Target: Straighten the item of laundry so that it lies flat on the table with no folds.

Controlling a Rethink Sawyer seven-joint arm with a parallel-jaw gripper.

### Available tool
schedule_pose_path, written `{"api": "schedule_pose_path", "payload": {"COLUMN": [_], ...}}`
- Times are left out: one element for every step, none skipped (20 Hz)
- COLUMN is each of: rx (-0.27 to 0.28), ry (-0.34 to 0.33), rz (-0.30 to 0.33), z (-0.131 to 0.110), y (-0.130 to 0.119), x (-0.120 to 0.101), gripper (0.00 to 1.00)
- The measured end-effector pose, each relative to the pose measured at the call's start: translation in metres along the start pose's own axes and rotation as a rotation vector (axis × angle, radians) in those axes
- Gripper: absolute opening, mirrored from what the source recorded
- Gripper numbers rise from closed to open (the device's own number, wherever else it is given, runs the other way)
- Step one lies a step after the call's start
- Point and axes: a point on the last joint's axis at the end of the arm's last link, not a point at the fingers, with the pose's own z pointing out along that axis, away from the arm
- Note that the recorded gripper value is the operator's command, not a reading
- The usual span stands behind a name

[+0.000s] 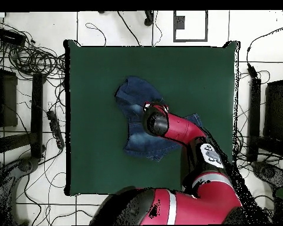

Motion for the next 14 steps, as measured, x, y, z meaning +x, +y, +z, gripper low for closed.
{"api": "schedule_pose_path", "payload": {"rx": [0.000, 0.000, 0.000, 0.000, -0.001, -0.001, -0.001, -0.002, -0.003, -0.004, -0.006, -0.009, -0.013, -0.016], "ry": [0.000, 0.000, 0.000, -0.001, -0.002, -0.003, -0.003, -0.005, -0.007, -0.010, -0.011, -0.010, -0.009, -0.008], "rz": [0.000, 0.000, 0.000, -0.001, -0.001, -0.001, -0.001, -0.004, -0.007, -0.013, -0.019, -0.027, -0.033, -0.040], "z": [0.000, 0.000, 0.000, -0.001, -0.001, -0.002, -0.002, -0.004, -0.006, -0.009, -0.012, -0.017, -0.021, -0.026], "y": [0.000, 0.000, 0.000, 0.000, 0.000, 0.001, 0.001, 0.003, 0.005, 0.009, 0.013, 0.020, 0.026, 0.032], "x": [0.000, 0.000, 0.000, 0.000, -0.001, -0.001, -0.001, -0.002, -0.003, -0.004, -0.005, -0.007, -0.009, -0.010], "gripper": [0.00, 0.00, 0.00, 0.00, 0.00, 0.00, 0.00, 0.00, 0.00, 0.00, 0.00, 0.00, 0.00, 0.00]}}
